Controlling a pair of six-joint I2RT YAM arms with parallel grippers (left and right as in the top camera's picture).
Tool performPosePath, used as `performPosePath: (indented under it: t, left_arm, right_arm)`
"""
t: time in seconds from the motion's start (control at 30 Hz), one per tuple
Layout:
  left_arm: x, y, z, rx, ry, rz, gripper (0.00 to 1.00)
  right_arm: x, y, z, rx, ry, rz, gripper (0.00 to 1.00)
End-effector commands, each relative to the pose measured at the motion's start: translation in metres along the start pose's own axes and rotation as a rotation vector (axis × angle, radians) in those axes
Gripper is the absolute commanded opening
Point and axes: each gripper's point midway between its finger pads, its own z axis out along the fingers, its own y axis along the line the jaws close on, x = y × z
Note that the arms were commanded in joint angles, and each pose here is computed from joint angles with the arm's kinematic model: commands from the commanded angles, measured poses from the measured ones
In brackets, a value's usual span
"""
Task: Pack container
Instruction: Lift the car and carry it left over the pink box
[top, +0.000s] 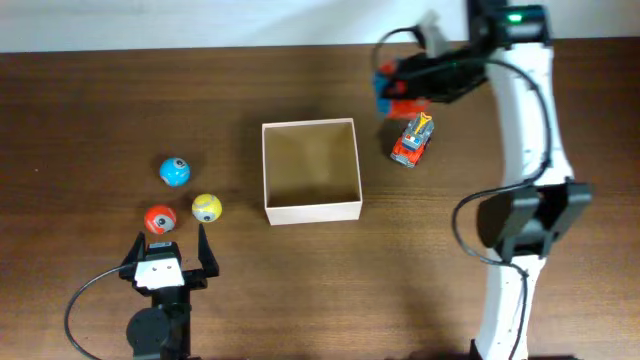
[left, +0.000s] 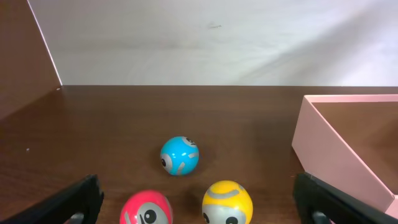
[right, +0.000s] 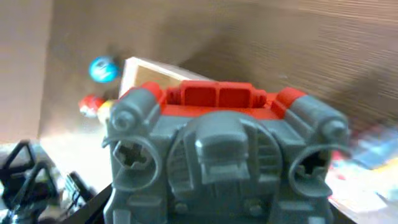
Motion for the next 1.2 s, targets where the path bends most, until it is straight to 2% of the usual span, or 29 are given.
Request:
performPosePath:
  t: [0.0, 0.23, 0.47, 0.63, 0.97, 1.17]
  left_arm:
    - [0.001, -0.001, 0.0, 0.006, -0.002, 0.015, 0.99]
    - [0.001, -0.001, 0.0, 0.006, -0.002, 0.015, 0.99]
    - [0.001, -0.001, 0.0, 0.006, -0.002, 0.015, 0.99]
    - [0.001, -0.001, 0.0, 0.006, -0.002, 0.015, 0.99]
    - [0.001, -0.001, 0.0, 0.006, -0.002, 0.015, 0.99]
    - [0.001, -0.001, 0.0, 0.006, -0.002, 0.015, 0.99]
  right_arm:
    - [-0.001, 0.063, 0.023, -0.103, 0.015, -0.148, 0.57]
    - [-0.001, 0.1, 0.073, 0.05, 0.036, -0.226, 0.58]
    - [-0.004, 0.113, 0.099, 0.199, 0.007, -0.23, 0.58]
    - [-0.003, 0.103, 0.118, 0.319, -0.004, -0.152, 0.58]
    - [0.023, 0.088, 0.177, 0.512, 0.024, 0.013, 0.58]
    - [0.029, 0.091, 0.181, 0.596, -0.015, 0.063, 0.58]
